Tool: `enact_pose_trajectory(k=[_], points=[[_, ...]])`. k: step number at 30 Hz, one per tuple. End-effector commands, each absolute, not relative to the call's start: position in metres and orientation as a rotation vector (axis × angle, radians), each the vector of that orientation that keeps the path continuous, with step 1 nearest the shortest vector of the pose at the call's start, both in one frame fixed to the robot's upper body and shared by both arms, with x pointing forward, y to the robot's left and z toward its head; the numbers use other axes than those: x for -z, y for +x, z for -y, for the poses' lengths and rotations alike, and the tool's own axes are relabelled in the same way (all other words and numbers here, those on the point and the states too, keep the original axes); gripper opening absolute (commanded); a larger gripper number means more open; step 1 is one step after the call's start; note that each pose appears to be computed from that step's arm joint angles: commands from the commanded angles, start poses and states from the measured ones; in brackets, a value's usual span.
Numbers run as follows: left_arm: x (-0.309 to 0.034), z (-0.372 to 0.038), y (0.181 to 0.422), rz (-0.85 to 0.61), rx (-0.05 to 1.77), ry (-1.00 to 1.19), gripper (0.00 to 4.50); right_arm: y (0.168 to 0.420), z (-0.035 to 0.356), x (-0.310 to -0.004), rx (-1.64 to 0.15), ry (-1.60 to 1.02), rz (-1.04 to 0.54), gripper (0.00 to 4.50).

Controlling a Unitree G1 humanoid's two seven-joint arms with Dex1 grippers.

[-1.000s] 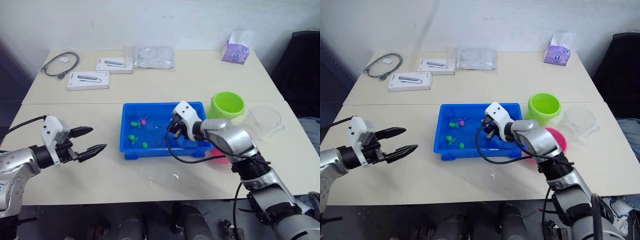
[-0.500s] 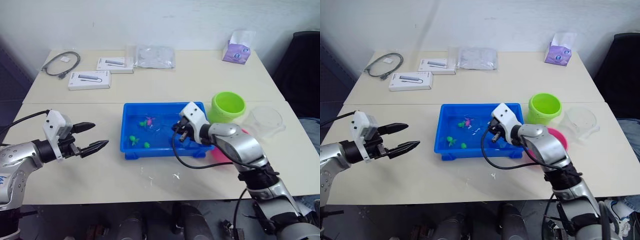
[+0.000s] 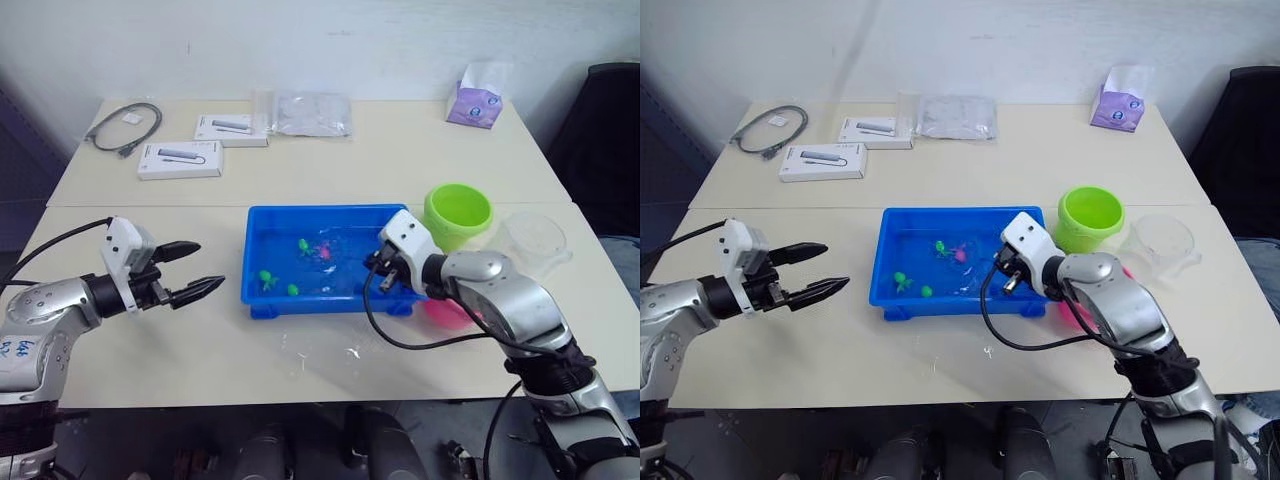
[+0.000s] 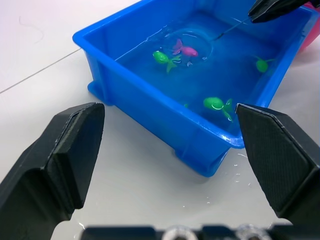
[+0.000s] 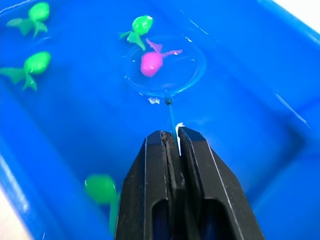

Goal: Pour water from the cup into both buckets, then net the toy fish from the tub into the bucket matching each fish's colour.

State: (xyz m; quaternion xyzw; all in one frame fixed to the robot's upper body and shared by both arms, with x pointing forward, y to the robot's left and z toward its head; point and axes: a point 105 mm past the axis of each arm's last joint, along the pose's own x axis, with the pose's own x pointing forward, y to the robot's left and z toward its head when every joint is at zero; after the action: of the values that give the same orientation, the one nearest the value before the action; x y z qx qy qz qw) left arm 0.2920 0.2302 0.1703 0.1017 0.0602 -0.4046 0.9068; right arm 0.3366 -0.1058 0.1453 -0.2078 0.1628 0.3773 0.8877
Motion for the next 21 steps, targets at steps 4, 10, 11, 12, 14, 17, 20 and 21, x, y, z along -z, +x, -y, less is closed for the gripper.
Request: enact_pose_trajectory(k=[4,10,11,12,14,17,20,21], points=[[-0.174,-0.226,0.296,-0.094,0.867,0.226,4.49,0.323,0.129,-0.161,-0.758,-0.454,-0.314,0.00],[-0.183,-0.214,0.298,-0.024,0.946,0.214,4.49,0.307,0.139,-0.175,-0.767,-0.404,-0.247,0.00],[-0.184,-0.212,0.299,-0.012,0.959,0.211,4.49,0.303,0.141,-0.177,-0.766,-0.395,-0.237,0.00],[-0.186,-0.210,0.299,0.001,0.976,0.208,4.49,0.297,0.143,-0.180,-0.777,-0.384,-0.226,0.00],[-0.190,-0.203,0.300,0.030,1.016,0.196,4.49,0.283,0.146,-0.185,-0.805,-0.369,-0.197,0.00],[-0.197,-0.190,0.304,0.070,1.081,0.184,4.49,0.267,0.156,-0.192,-0.809,-0.345,-0.170,0.00],[-0.201,-0.177,0.307,0.099,1.141,0.177,4.49,0.253,0.165,-0.204,-0.802,-0.326,-0.091,0.00],[-0.203,-0.172,0.308,0.114,1.170,0.177,4.49,0.245,0.171,-0.207,-0.794,-0.298,-0.064,0.00]])
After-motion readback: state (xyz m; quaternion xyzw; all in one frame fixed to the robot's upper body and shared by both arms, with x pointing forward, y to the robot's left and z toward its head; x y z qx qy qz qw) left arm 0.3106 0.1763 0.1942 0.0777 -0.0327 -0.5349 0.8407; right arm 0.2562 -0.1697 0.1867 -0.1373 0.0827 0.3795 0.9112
